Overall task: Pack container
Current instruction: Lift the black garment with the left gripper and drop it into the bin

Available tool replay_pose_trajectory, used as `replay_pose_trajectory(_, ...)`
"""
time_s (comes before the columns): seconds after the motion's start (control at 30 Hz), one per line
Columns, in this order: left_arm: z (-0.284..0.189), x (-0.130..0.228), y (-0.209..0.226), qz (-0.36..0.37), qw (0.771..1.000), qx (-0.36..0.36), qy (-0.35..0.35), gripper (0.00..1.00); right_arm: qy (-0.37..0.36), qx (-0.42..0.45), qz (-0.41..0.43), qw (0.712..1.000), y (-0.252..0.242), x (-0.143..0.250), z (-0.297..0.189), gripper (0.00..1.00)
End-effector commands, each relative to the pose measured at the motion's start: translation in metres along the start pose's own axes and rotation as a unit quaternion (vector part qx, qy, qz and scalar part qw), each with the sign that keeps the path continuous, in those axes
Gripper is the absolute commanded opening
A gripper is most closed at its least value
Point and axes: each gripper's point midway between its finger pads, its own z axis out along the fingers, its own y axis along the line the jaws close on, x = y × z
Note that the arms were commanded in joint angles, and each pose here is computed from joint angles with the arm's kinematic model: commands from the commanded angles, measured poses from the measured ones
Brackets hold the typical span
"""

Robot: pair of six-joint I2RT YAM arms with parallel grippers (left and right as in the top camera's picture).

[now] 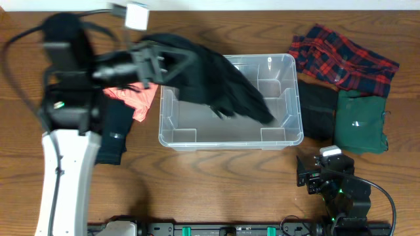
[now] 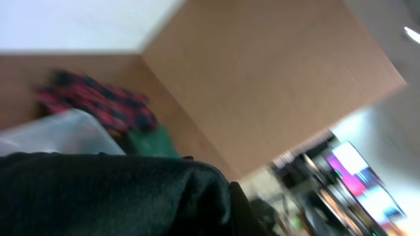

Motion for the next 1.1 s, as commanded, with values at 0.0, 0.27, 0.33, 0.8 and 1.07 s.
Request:
replay_pose_trajectory(0.0,0.027,0.014,-0.012,0.028,0.997,0.049,0.044,0.06,-0.001,0.005,-0.003,1.000,-0.002,0.001,0.000,0.99)
replay_pose_trajectory(0.27,0.081,0.047,0.009,0.043,0.989,0.092,0.112,0.06,-0.001,0.005,-0.003,1.000,-0.002,0.001,0.000,0.99)
replay_pose_trajectory(0.33,0.092,0.053,0.020,0.051,0.988,0.089,0.119,0.06,-0.001,0.005,-0.003,1.000,-0.002,0.001,0.000,0.99)
replay_pose_trajectory(0.8,0.134,0.065,0.077,0.176,0.977,-0.001,0.119,0.06,-0.001,0.005,-0.003,1.000,-0.002,0.001,0.000,0.99)
replay_pose_trajectory(1.07,0.138,0.044,0.068,0.201,0.976,0.010,0.082,0.06,-0.001,0.005,-0.003,1.000,-0.002,0.001,0.000,0.99)
